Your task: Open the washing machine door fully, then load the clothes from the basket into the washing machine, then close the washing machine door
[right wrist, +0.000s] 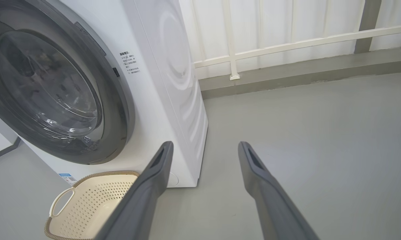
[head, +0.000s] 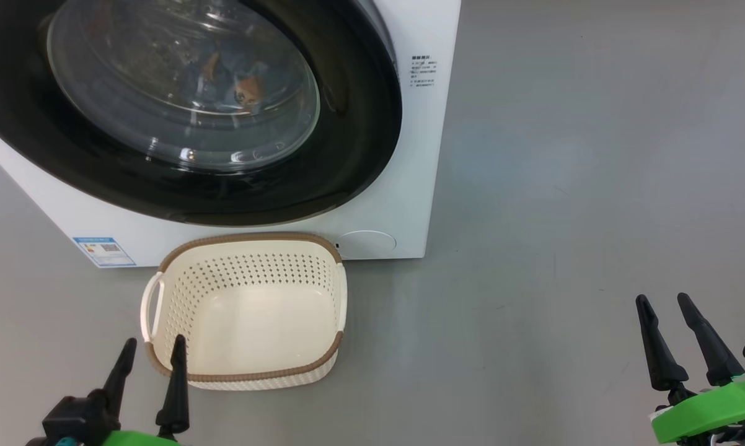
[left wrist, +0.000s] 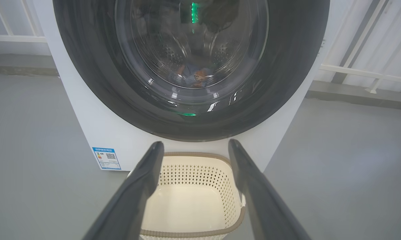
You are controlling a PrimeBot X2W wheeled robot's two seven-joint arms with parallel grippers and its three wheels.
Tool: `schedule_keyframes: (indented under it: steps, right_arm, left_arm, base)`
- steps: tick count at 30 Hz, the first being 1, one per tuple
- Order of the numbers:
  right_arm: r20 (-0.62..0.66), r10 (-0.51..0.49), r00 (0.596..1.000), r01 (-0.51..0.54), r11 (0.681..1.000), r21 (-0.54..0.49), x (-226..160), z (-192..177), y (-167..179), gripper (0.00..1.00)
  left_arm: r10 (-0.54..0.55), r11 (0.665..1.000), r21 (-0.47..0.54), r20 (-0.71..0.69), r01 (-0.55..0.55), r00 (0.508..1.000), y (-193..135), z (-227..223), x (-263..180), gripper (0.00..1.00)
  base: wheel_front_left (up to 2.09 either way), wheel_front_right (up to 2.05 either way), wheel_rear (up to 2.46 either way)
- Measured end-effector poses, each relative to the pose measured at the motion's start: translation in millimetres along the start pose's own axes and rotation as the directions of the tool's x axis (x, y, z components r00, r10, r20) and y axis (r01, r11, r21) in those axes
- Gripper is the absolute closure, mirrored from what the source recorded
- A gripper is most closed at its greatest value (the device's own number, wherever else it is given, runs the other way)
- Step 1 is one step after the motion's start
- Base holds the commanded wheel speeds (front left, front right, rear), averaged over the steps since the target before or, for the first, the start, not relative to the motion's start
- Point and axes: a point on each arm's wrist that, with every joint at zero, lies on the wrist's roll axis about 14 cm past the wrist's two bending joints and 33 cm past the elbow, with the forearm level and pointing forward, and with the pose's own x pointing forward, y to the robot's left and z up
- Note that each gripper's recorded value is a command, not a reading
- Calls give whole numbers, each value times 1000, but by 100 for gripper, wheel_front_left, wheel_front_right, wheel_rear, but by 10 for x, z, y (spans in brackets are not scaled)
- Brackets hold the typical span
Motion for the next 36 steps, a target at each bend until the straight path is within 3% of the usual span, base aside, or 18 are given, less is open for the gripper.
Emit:
schedule_keyframes:
  steps: [11,12,19,36]
  right_arm:
    - [6,-7,1000,7,1000,4,-12,12,-9,0]
    - [4,-9,1000,9,1000,5,-16,3,-10,100]
    - [-67,-41,997,46,997,66,-81,-278,28,100]
    - [-78,-69,995,85,970,226,-82,-282,35,100]
  left_arm:
    - [2,1000,-6,6,-2,1000,2,17,4,0]
    - [2,1000,-7,5,-2,1000,-1,12,2,100]
    - [17,998,-53,-94,-22,995,-51,-311,-130,100]
    - [62,971,-224,-106,-85,992,28,-296,-149,100]
  base:
    - [0,0,0]
    - [0,0,0]
    - [0,0,0]
    - [0,0,0]
